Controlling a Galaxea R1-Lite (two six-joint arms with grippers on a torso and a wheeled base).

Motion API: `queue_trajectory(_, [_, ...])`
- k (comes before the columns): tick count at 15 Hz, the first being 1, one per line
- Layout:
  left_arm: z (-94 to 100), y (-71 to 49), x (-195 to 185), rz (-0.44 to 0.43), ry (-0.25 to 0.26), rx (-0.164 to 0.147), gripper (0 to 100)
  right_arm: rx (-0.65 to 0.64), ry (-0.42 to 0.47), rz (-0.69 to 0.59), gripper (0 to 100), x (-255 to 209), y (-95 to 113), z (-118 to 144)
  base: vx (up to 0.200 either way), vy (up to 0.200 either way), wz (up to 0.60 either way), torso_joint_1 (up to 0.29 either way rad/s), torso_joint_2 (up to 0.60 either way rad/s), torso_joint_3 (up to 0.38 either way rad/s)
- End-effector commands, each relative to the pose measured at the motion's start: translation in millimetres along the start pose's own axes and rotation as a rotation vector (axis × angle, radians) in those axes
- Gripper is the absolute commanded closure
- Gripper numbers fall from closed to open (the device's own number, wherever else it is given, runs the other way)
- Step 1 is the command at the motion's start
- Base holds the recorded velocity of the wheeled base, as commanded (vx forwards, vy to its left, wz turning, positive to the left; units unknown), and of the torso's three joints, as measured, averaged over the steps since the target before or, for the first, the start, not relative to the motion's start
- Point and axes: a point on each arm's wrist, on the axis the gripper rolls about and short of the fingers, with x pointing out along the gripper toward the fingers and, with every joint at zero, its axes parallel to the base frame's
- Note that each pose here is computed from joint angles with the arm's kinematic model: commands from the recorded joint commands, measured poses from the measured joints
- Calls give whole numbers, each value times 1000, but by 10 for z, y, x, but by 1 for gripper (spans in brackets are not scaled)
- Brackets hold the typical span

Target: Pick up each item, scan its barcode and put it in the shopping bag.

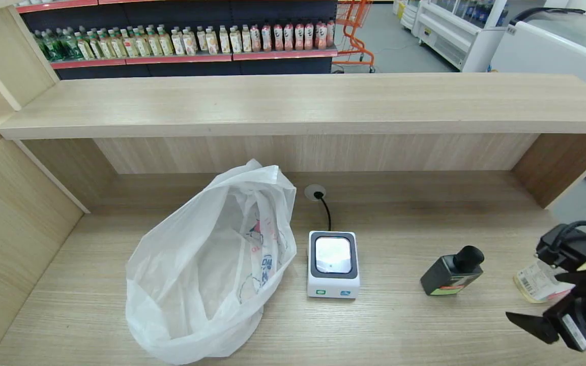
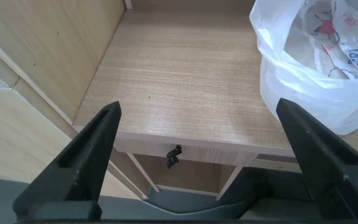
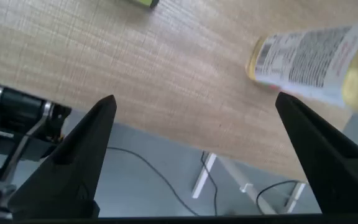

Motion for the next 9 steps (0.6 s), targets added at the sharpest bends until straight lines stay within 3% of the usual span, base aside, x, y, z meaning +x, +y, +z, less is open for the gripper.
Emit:
queue_trajectory(1, [0,0,0,2,0,0,0,-71,25,23,0,415,5,98,0,0,0,0,0,0])
queue_trajectory(5, [0,0,0,2,0,0,0,-96,-81,144,0,648,77,201,0,0,0,0,0,0])
queue_trajectory(9, [0,0,1,0,1,0,0,-124,-123,183,0,799,85,256,0,0,0,0,0,0])
